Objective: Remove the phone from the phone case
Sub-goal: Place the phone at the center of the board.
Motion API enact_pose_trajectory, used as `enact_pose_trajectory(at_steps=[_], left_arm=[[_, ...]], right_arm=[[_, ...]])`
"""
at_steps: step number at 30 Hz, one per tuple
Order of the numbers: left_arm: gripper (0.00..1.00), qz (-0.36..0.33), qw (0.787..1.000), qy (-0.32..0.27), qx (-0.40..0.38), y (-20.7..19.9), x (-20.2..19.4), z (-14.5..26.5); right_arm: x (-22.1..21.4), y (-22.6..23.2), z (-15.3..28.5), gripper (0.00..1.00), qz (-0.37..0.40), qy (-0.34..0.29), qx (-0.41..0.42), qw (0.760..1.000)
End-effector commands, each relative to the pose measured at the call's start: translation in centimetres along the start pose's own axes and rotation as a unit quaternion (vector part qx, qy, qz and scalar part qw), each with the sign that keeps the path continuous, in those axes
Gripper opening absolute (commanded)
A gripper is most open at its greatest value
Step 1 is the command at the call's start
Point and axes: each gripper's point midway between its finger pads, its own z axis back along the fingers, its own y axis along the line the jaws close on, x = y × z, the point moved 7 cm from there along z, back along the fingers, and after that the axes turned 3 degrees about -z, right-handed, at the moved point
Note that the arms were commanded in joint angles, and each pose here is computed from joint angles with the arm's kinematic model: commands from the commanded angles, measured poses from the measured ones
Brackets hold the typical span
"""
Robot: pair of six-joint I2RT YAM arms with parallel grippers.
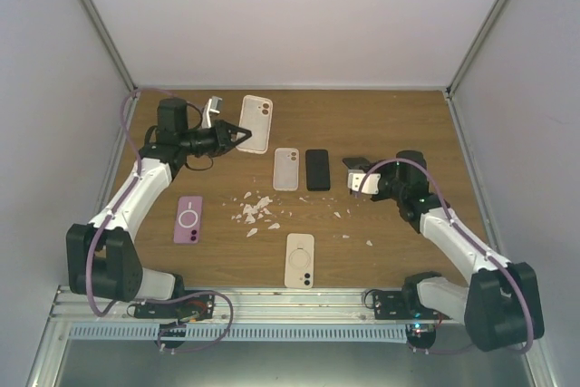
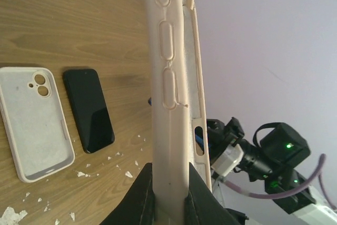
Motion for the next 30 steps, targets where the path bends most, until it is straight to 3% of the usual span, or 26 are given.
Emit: enact_pose_trajectory(at_steps=[1,5,15,30], left_arm=[[0.0,-0.008,0.999,0.019,-0.043,-0.4,0.8,0.6],[0.0,-0.001,0.998,0.021,-0.052,-0.1,0.7,0.7],[0.0,0.003,0.998,0.029,-0.061,0.6,-0.3,0.7],[0.0,0.004,0.998,0.024,-0.062,0.7,-0.4,0.9]], right_arm=[[-0.3,-1.9,-0.5,0.02,0.061,-0.006,-0.09,0.994],[-0.7,-0.9,-1.0,0.12,0.09,-0.003,-0.105,0.99],[-1.8,0.7,-3.1,0.12,0.112,0.015,-0.091,0.989],[-2.1,0.7,-7.1,0.12,0.084,0.036,-0.067,0.994]])
